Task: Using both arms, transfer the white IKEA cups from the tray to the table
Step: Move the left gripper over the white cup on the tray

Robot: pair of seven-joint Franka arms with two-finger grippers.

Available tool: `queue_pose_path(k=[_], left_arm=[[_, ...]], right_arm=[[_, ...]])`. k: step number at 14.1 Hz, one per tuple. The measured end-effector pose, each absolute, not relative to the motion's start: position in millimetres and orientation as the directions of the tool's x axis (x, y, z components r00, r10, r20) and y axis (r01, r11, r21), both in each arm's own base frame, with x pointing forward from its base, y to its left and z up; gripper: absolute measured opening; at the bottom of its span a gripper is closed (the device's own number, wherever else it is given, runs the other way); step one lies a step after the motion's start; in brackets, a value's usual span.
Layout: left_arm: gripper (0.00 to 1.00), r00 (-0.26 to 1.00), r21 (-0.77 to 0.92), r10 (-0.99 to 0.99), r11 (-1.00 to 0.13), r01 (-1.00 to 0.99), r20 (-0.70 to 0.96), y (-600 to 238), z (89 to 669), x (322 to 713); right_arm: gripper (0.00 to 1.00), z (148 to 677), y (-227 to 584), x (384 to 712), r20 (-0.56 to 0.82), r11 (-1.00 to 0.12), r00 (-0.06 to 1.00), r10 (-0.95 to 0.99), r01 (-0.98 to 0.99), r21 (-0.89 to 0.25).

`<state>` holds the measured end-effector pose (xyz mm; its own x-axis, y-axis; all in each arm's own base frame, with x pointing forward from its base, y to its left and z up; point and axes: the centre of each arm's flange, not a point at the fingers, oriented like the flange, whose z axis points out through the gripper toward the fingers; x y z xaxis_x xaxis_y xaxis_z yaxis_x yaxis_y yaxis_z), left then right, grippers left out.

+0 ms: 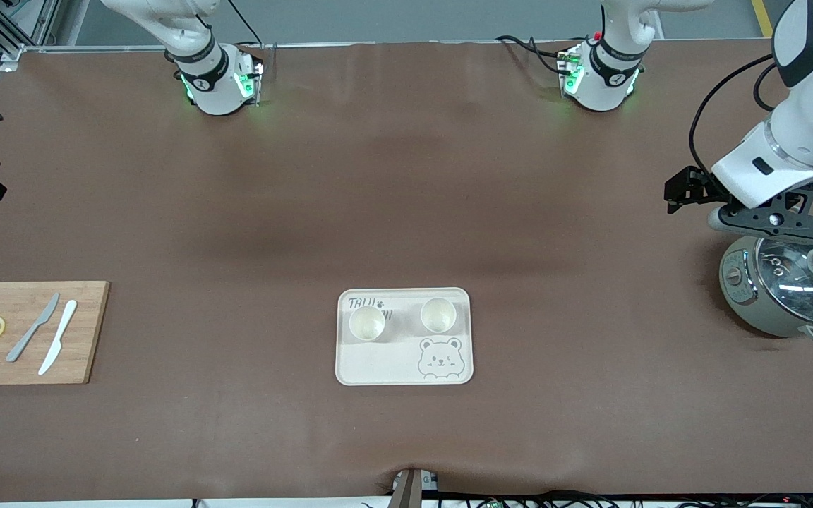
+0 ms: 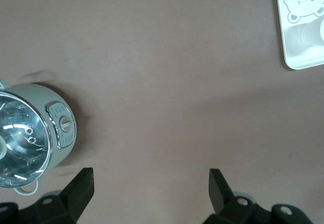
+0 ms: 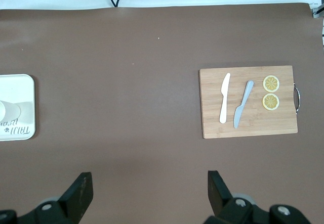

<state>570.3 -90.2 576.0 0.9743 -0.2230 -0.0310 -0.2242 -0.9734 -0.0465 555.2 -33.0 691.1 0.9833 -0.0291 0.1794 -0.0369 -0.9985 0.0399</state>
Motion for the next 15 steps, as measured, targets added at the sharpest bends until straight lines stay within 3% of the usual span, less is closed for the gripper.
queue_pose_path(k=[9,15], left_arm=[[1.0,0.965,-0.017,-0.261,-0.965,-0.262,-0.036,-121,559,575],[1.0,0.989,0.052,-0.144,-0.988,-0.143,-0.021,-199,506,631]], right_arm=[[1.0,691,-33,555,0.18,-0.999,0.983,-0.029,-0.037,0.04],[1.0,691,-32,555,0.18,-0.999,0.983,-0.028,-0.036,0.04]])
